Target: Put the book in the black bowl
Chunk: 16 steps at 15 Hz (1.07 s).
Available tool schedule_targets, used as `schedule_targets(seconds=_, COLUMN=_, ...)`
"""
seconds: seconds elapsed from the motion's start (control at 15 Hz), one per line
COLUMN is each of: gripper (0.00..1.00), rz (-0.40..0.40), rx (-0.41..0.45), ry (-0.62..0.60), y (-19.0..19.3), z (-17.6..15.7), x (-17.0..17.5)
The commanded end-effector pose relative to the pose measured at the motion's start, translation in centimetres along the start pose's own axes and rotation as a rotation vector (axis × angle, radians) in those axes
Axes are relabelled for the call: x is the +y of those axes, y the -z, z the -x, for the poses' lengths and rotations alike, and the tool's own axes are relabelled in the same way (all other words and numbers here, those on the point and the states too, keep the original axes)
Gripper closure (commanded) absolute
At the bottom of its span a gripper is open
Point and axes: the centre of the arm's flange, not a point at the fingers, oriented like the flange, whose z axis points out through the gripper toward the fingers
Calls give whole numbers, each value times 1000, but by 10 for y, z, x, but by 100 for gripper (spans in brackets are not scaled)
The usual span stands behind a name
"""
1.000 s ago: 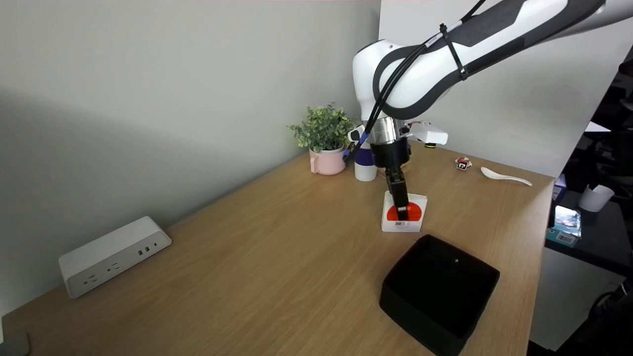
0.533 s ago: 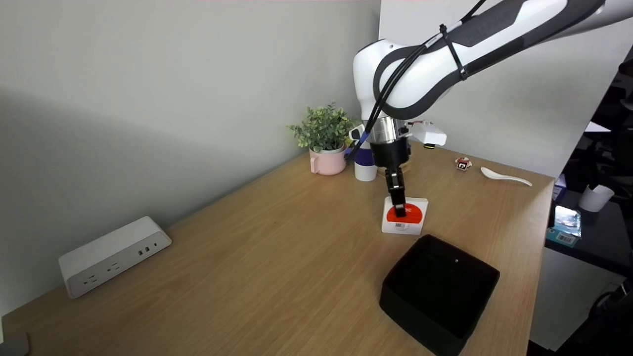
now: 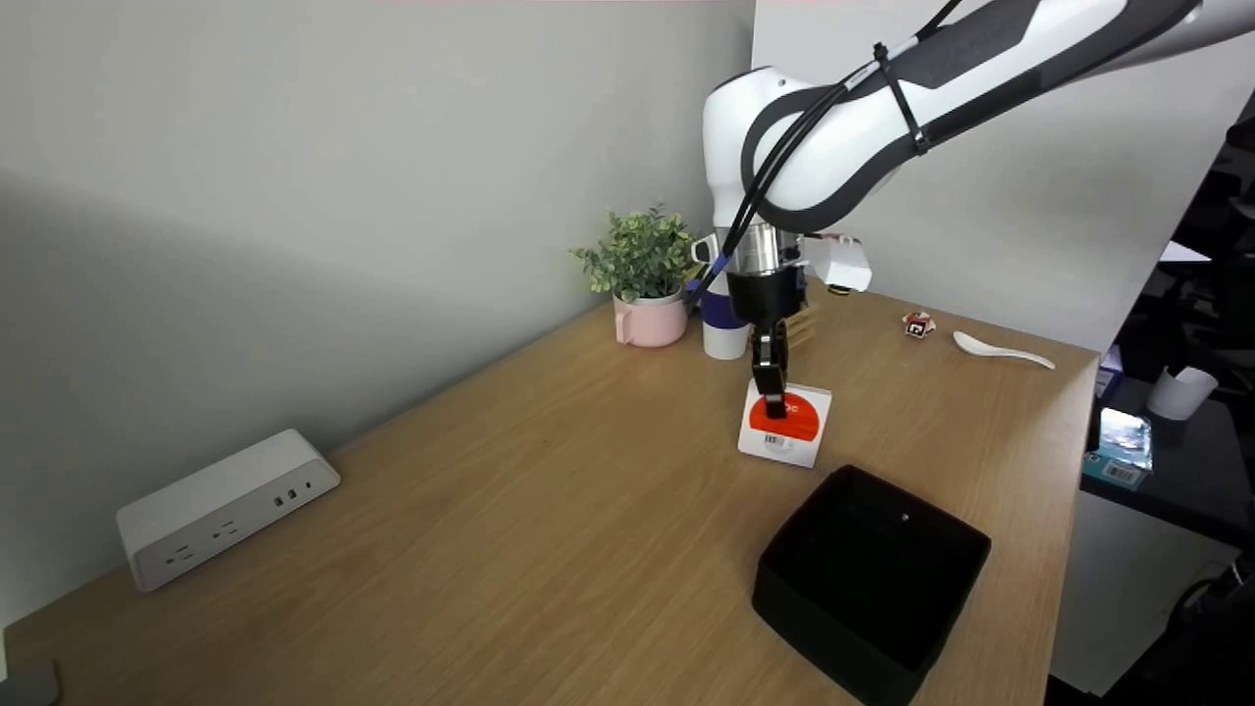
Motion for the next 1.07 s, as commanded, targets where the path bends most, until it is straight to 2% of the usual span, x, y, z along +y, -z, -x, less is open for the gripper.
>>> schedule_targets(seconds=0.0, gripper=96, rz=26, rx=67, ry=-99, y=18, z=18, x=-3)
schedule_targets(seconds=0.2, gripper=96, rz=34, rx=113, ry=-202, y=32, z=29, x=-12)
schedule_targets(seconds=0.6, gripper=96, rz=-4, rx=111, ry=-417, y=45, z=62, x=-56)
schedule_targets(seconds=0.8, gripper=96, rz=10, rx=108, ry=-516, y=49, z=75, x=-75)
schedule_targets(seconds=0.93, gripper=96, rz=30, rx=135, ry=-565, y=54, z=82, x=-86)
schedule_targets(seconds=1.0, gripper=96, rz=49, rx=176, ry=-573, y=56, z=85, x=-92)
